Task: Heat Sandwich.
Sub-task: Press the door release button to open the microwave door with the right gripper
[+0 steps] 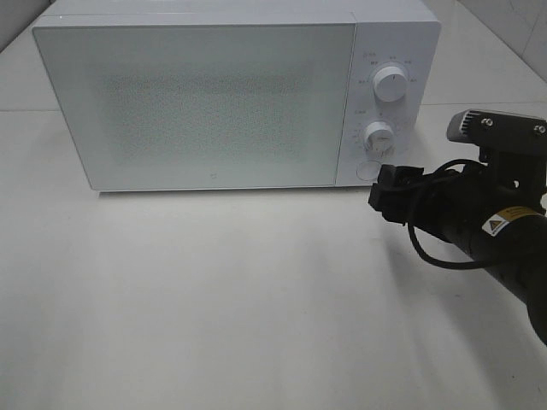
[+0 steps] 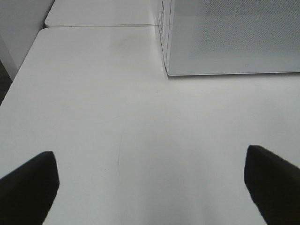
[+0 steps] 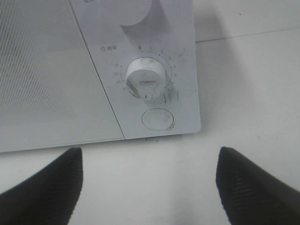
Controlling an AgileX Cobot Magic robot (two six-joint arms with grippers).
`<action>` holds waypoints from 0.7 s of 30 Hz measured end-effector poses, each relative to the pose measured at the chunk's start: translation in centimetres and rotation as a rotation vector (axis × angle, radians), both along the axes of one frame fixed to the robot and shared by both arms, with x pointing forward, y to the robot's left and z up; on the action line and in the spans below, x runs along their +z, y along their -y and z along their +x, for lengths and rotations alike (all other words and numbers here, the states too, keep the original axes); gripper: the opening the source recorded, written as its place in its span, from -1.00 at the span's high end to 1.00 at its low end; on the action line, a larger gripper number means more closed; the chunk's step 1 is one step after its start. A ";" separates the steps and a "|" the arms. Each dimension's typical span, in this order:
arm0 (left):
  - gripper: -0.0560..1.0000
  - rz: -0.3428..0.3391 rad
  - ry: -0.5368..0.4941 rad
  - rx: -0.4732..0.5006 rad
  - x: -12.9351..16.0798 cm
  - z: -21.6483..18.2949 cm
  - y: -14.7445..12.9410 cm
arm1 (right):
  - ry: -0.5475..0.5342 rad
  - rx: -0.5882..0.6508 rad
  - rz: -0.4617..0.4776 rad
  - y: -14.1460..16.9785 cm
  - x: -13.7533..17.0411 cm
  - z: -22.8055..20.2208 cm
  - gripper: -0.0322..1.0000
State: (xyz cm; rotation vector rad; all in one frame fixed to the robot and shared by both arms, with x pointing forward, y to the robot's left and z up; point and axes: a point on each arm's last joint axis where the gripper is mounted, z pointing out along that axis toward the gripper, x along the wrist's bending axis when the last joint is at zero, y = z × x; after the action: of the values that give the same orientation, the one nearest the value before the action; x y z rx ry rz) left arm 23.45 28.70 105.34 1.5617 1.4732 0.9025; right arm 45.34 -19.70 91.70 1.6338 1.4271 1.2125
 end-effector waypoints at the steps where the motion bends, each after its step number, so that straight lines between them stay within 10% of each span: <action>1: -0.98 0.000 0.000 0.000 0.0 0.0 0.0 | -0.010 -0.037 0.093 0.0 0.0 0.0 -0.54; 21: -0.98 0.000 0.000 0.000 0.0 0.0 0.0 | -0.111 -0.403 1.021 0.0 0.0 0.0 -0.49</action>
State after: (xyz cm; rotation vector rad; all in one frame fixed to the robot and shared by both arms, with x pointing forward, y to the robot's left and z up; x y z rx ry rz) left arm 23.45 28.70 105.34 1.5617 1.4732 0.9025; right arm 45.34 -19.70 91.70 2.5083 0.4214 1.7308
